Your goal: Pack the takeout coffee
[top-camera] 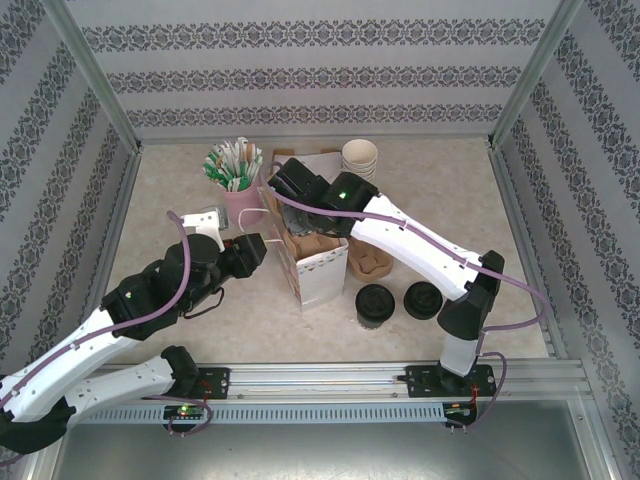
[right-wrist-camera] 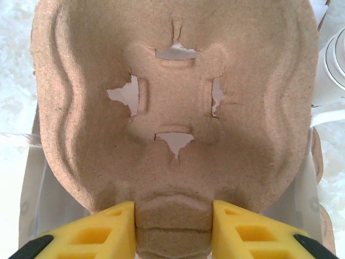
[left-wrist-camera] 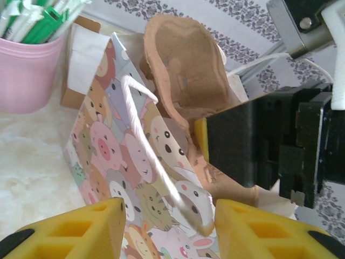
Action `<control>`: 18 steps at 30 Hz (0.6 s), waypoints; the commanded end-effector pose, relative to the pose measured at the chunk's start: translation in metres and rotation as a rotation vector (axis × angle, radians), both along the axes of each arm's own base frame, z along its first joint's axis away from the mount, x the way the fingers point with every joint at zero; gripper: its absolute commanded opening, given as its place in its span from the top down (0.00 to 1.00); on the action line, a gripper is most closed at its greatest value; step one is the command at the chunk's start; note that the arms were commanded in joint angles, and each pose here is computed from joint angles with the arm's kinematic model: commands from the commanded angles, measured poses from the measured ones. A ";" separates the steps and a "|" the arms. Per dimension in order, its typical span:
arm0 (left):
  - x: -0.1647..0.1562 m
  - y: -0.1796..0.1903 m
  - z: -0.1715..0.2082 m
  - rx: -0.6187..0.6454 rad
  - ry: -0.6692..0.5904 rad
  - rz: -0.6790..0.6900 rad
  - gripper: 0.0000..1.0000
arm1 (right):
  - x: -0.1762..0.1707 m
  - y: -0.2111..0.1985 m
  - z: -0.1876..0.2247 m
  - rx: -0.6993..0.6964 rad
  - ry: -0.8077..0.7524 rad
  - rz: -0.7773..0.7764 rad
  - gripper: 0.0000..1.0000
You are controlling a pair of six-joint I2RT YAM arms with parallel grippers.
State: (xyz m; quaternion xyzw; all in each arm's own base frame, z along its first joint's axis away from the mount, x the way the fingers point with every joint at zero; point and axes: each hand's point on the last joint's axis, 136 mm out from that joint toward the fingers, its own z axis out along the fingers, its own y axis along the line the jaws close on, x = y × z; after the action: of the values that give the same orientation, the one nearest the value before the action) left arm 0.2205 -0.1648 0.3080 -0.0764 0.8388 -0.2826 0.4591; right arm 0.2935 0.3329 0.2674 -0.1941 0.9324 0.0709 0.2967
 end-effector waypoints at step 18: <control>0.006 0.017 -0.007 0.122 -0.002 0.054 0.50 | -0.010 0.000 -0.026 -0.111 0.081 0.041 0.63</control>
State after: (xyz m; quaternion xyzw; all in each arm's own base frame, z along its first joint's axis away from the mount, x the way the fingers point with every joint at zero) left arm 0.2258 -0.1540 0.2958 -0.0729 0.8528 -0.2270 0.4645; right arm 0.2897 0.3312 0.2393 -0.2089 0.9437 0.0385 0.2535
